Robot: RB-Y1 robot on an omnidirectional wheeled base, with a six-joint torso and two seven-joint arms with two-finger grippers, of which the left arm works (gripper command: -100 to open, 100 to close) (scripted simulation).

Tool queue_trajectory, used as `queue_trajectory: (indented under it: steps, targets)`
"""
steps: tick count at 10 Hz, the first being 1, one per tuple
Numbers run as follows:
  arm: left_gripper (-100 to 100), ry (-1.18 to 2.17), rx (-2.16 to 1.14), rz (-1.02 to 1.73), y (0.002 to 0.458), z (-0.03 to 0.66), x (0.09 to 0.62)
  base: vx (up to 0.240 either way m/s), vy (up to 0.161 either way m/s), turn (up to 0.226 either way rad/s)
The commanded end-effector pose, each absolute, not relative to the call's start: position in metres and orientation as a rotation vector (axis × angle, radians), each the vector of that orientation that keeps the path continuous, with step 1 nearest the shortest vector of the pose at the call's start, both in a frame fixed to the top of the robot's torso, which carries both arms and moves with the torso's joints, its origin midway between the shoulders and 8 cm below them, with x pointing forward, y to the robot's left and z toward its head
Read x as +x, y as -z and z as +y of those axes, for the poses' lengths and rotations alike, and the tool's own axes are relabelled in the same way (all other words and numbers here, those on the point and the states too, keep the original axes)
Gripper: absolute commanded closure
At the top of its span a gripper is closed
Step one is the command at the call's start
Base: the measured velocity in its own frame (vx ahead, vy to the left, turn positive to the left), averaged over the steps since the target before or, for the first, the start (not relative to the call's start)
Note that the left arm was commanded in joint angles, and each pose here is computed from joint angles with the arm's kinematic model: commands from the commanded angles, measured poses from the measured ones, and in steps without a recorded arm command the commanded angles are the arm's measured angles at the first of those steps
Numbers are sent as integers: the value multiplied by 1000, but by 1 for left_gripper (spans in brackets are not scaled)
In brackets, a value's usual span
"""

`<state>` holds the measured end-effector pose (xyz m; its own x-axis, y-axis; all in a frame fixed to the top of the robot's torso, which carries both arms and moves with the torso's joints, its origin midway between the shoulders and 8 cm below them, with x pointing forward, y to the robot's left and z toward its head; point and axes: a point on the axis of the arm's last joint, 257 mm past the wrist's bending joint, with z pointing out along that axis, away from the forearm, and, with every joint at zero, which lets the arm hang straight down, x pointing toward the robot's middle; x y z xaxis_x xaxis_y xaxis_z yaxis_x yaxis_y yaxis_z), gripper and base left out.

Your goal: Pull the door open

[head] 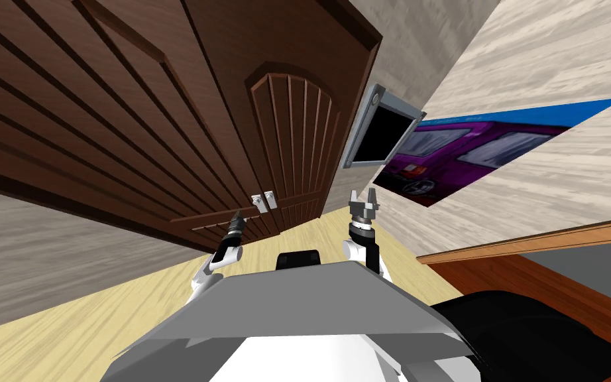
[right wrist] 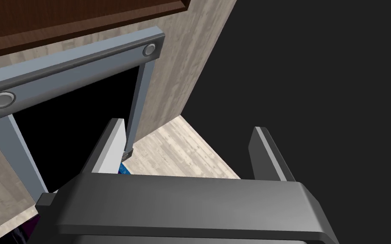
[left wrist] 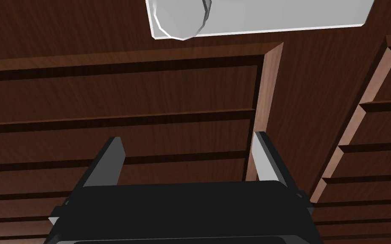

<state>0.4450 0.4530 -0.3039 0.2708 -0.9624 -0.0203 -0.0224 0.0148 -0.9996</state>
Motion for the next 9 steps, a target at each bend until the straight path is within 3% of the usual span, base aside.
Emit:
queue_trajectory:
  steps: [1,2,5,9]
  targets:
    - [-100,1023,-1315,1036,298,434,452,-163,-141,-115]
    - [-100,1007,-1319,1033,299,443,449,-72,-68,-14]
    - [-100,907,-1362,1018,314,486,424,3,90,159]
    - [-100,920,-1355,1012,311,481,432,153,59,-25]
